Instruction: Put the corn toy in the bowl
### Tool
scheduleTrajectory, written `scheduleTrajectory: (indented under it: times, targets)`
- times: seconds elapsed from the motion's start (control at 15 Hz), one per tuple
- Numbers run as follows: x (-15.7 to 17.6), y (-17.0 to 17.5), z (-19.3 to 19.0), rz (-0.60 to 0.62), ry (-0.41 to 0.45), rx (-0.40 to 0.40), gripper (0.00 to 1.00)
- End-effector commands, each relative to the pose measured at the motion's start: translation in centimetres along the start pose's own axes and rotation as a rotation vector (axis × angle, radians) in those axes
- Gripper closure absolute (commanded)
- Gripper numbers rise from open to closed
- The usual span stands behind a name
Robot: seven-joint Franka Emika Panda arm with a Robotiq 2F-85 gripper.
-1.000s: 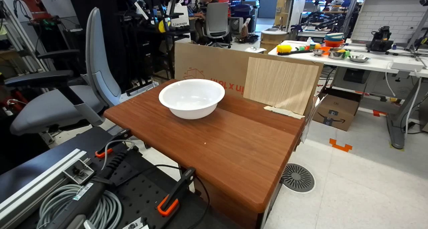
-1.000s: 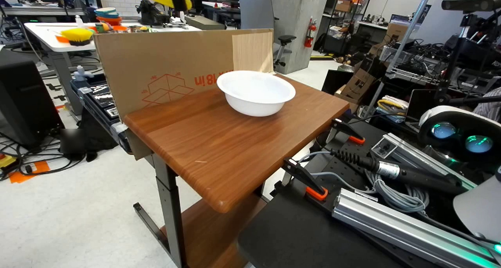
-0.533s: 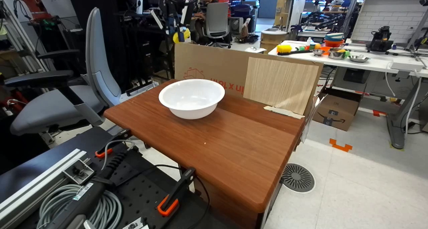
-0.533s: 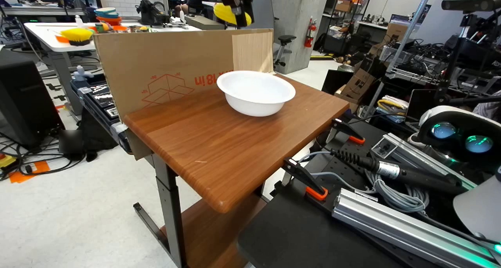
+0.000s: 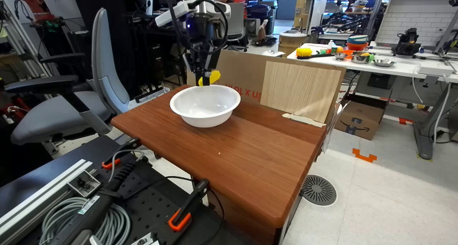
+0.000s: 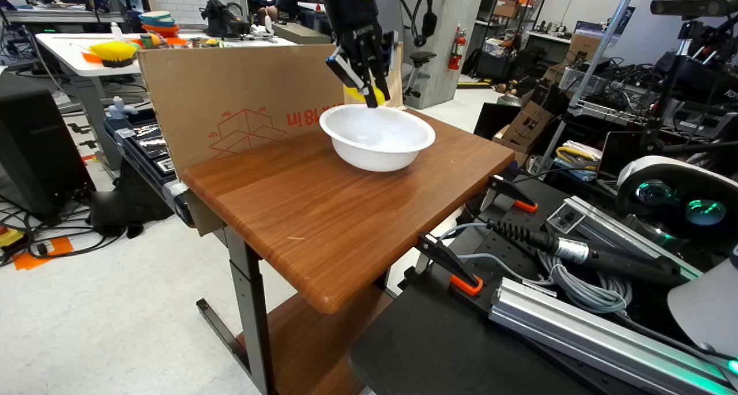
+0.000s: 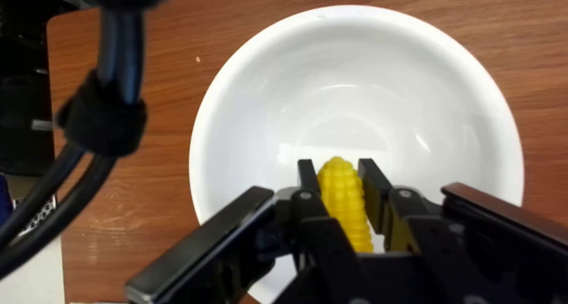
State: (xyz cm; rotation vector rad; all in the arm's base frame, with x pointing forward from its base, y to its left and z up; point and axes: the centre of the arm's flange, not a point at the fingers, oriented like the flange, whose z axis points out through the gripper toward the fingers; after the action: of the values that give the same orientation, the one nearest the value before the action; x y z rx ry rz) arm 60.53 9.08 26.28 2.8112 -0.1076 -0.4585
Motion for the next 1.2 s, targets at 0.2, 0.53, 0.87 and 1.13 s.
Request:
scheduleTrajectory:
  times: [0.2, 0.53, 0.87, 1.13]
  targets:
    - [1.6, 0.4, 5.5, 0.138, -0.104, -0.067, 0.93]
    - [1.7, 0.5, 6.0, 0.175, -0.114, -0.078, 0.38]
    - [-1.4, -0.5, 1.4, 0.140, -0.059, -0.028, 0.02]
    - [-1.0, -1.3, 0.2, 0.127, -0.026, -0.016, 0.00]
